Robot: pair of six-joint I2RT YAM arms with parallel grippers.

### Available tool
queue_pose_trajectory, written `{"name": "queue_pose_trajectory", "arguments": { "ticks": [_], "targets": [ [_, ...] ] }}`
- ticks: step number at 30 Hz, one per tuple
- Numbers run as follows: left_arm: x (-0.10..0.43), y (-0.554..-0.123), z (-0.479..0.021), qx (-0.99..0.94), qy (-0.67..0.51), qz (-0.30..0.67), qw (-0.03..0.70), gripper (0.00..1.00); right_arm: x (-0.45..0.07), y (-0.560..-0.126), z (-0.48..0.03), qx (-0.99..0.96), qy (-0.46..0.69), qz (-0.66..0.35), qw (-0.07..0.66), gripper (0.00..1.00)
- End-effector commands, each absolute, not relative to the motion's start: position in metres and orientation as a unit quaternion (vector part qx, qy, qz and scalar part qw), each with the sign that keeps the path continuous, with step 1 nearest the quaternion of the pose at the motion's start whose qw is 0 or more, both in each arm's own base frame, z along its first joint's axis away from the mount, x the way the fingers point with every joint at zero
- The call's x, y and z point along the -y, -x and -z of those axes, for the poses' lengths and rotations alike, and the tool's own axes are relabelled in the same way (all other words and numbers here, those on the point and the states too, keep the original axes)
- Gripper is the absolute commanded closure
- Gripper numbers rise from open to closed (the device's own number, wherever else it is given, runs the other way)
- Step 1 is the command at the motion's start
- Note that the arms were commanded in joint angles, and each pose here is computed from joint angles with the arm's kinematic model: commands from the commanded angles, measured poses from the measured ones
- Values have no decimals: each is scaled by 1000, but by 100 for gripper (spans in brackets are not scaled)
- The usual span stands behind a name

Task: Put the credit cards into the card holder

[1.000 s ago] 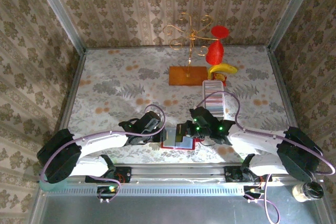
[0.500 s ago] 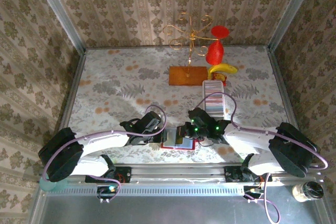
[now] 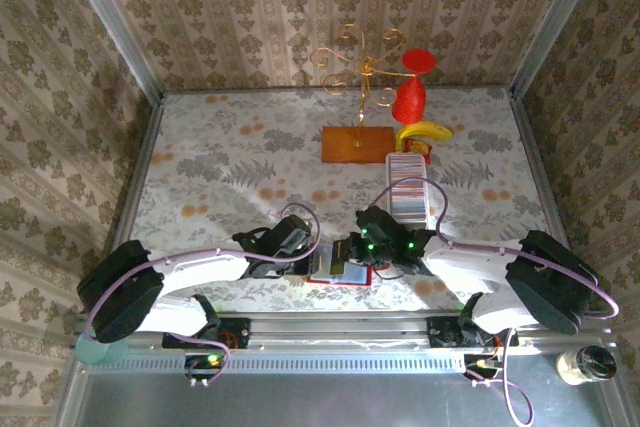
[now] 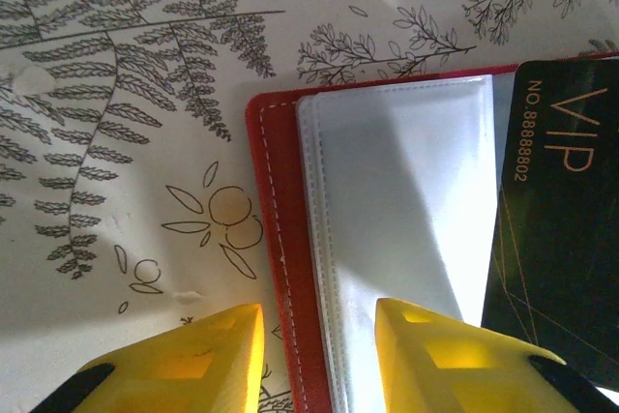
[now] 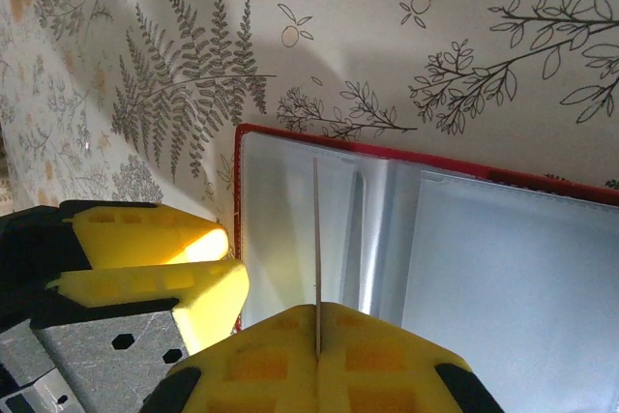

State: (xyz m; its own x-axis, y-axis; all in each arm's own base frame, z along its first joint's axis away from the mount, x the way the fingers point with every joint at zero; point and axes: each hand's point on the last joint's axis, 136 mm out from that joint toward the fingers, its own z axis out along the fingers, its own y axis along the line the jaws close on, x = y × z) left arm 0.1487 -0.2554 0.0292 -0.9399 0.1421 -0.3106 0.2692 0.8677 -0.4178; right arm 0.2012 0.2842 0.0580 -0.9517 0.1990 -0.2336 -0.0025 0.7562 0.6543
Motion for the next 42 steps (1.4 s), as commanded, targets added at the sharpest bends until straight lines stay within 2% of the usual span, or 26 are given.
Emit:
{"name": "queue_pose_trajectory", "arguments": {
  "ticks": [1, 12, 25, 36, 42],
  "targets": [
    [260, -148, -31, -955, -110, 237, 137, 65, -283, -198, -52, -926, -64, -343, 141, 100],
    [259, -146, -32, -956, -117, 229, 141, 60, -271, -196, -62, -923, -67, -342, 164, 100],
    [259, -145, -32, -960, -133, 201, 145, 49, -267, -196, -57, -923, -74, -339, 168, 100],
    [261, -142, -25, -965, -148, 171, 130, 50, -267, -196, -52, -922, -78, -341, 166, 100],
    [260, -142, -21, -967, -150, 162, 123, 57, -269, -198, -55, -919, -79, -347, 169, 100]
  ]
}}
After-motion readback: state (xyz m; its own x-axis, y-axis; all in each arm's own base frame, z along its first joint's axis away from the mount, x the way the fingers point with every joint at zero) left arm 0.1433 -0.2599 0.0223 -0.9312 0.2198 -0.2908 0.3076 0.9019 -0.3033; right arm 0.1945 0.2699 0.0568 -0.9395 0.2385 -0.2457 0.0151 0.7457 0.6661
